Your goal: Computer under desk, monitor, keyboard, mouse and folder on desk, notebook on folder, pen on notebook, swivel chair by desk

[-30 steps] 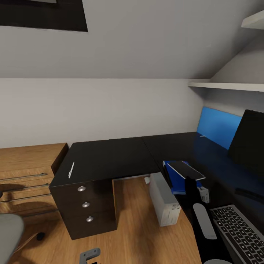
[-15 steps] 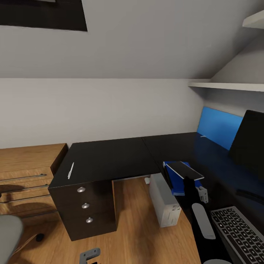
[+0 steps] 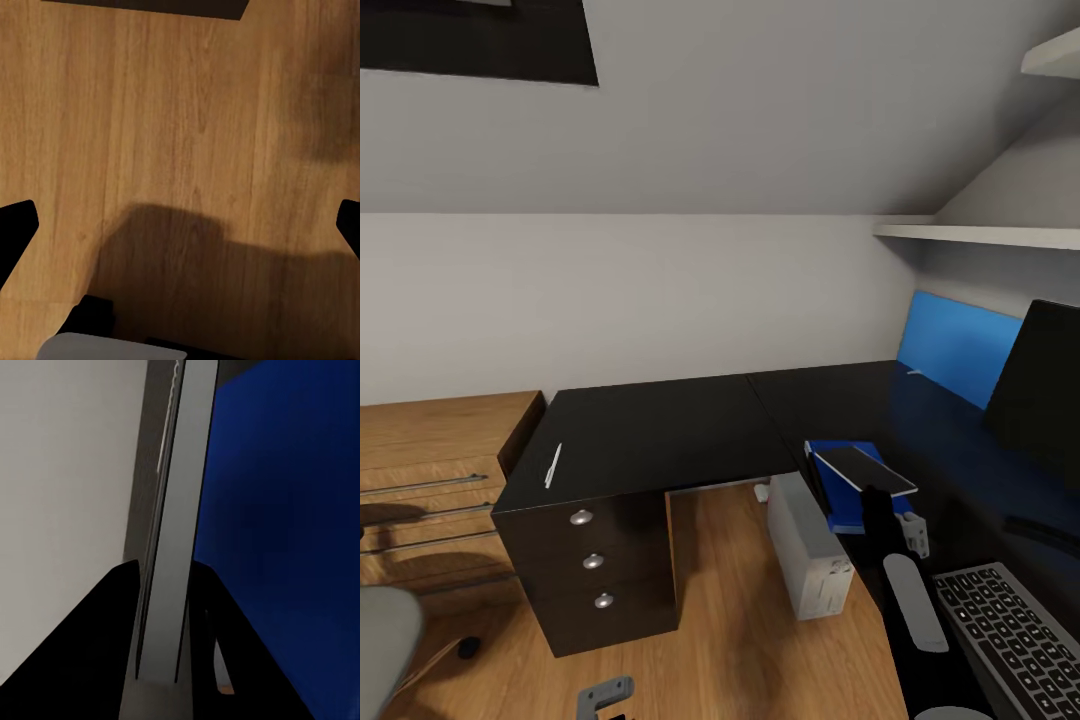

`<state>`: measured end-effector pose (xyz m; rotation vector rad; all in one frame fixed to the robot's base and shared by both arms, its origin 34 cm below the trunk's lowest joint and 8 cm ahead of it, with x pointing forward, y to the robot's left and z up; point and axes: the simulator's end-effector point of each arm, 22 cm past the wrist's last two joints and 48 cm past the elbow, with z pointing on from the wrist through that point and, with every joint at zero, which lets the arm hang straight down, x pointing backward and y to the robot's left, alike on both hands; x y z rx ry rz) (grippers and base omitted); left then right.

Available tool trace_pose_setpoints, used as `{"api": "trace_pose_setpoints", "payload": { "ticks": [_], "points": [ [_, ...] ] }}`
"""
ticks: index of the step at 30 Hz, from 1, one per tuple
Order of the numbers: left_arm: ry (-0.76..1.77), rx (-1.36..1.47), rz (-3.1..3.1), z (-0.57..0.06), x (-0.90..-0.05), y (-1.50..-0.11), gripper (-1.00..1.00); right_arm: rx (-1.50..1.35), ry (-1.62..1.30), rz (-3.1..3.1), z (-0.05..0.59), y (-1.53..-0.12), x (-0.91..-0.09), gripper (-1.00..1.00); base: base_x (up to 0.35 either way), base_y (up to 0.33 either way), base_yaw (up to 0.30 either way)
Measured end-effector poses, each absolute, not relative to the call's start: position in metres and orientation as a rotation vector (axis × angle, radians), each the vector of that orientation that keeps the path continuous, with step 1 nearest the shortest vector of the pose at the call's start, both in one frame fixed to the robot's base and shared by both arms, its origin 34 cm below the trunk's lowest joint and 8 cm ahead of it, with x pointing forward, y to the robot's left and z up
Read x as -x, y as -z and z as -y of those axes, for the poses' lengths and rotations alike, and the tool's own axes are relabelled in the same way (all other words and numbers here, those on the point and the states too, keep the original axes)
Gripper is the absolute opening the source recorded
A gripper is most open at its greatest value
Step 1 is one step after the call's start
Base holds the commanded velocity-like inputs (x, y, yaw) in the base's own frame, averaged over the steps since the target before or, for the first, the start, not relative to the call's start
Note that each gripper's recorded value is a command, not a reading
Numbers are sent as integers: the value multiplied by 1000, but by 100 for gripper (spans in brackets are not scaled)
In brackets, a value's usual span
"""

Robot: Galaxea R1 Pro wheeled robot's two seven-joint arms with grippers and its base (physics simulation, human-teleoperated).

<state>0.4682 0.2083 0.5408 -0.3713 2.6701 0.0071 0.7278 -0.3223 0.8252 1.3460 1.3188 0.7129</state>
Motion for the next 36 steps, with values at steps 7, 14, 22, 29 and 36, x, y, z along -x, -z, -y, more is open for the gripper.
{"api": "trace_pose_setpoints", "payload": {
  "ticks": [7,14,22,29,36],
  "points": [
    [-7,371,-2670,-208,-468,-541,100,-1354,-708,-1329,321,-819,-727,-100,0,0,0],
    [-7,374,-2669,-209,-469,-541,100,-1358,-706,-1335,321,-816,-726,-100,0,0,0],
    [-8,375,-2668,-209,-469,-541,100,-1358,-706,-1337,320,-816,-726,-100,0,0,0],
    [-8,376,-2667,-209,-469,-541,100,-1358,-706,-1336,320,-816,-726,-100,42,-42,0],
    [-15,401,-2633,-213,-473,-542,100,-1357,-706,-1335,321,-816,-727,-100,43,-42,0]
  ]
}}
